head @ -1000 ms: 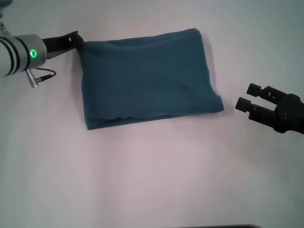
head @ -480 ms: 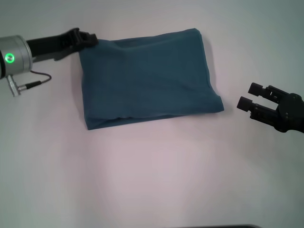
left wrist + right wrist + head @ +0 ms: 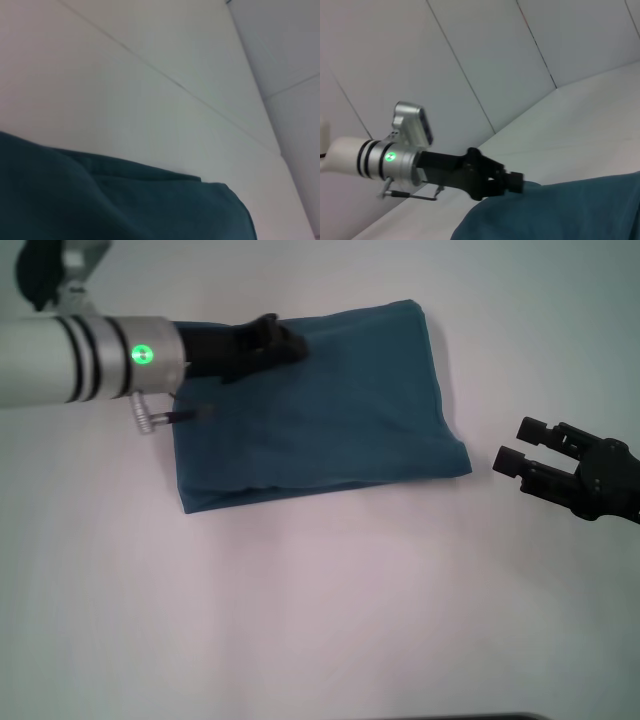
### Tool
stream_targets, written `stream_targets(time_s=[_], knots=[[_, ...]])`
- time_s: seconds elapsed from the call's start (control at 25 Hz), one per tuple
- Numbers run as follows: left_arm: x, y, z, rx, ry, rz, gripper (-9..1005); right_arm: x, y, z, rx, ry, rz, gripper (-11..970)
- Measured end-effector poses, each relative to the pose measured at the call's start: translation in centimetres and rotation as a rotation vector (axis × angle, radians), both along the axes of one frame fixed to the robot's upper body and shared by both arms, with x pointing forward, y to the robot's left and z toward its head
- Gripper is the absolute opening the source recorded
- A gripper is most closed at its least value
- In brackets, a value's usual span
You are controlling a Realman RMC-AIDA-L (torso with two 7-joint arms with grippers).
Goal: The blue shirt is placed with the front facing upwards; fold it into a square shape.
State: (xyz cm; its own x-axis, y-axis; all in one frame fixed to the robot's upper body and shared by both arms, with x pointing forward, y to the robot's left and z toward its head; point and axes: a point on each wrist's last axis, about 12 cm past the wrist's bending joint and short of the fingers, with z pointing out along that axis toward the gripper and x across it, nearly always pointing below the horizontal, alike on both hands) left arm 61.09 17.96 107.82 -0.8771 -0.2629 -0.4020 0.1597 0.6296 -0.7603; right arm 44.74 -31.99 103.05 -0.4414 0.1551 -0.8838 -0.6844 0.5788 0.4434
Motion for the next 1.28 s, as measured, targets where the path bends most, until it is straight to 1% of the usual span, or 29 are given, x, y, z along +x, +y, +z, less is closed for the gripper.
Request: stream_targets(time_s=[0.12, 0.24, 0.32, 0.44, 0.68, 0.84, 0.96, 1.08, 1.12, 1.2, 1.28], knots=[[0.6, -1.6, 0.3, 0.019, -0.005, -0.031, 137, 0.0, 0.0, 0.0, -0.001, 0.003, -0.001, 814], [1.0, -2.6, 0.7, 0.015, -0.017, -0.043, 139, 0.0, 0.0, -0.1, -0.002, 0.005, -0.003, 815], [1.2, -2.8, 0.8, 0.028, -0.022, -0.036, 140, 0.0, 0.0, -0.1, -0.003, 0.006, -0.004, 815], [1.5, -2.6, 0.3, 0.076, -0.023, -0.004, 142, 0.0, 0.1, -0.1, -0.002, 0.007, -0.005, 816], [1.6, -1.4, -1.1, 0.181, -0.010, 0.046, 146, -0.1, 0.1, -0.2, -0.002, 0.013, -0.007, 818], [1.5, -0.5, -1.4, 0.189, -0.002, 0.073, 148, -0.1, 0.0, -0.3, -0.004, 0.014, -0.008, 819], [1.4, 0.7, -0.9, 0.147, -0.008, 0.088, 150, -0.1, 0.0, -0.3, -0.004, 0.015, -0.009, 819], [0.9, 2.1, 0.3, 0.073, -0.030, 0.094, 152, -0.1, 0.0, -0.3, -0.005, 0.014, -0.009, 820], [0.9, 2.1, 0.3, 0.073, -0.030, 0.094, 153, -0.1, 0.0, -0.3, -0.005, 0.014, -0.008, 820], [0.2, 3.5, 0.9, 0.026, -0.031, 0.093, 154, -0.1, 0.0, -0.2, -0.005, 0.014, -0.008, 821], [-0.6, 4.7, 0.7, 0.005, -0.015, 0.066, 155, 0.0, -0.1, -0.2, -0.006, 0.014, -0.008, 821]])
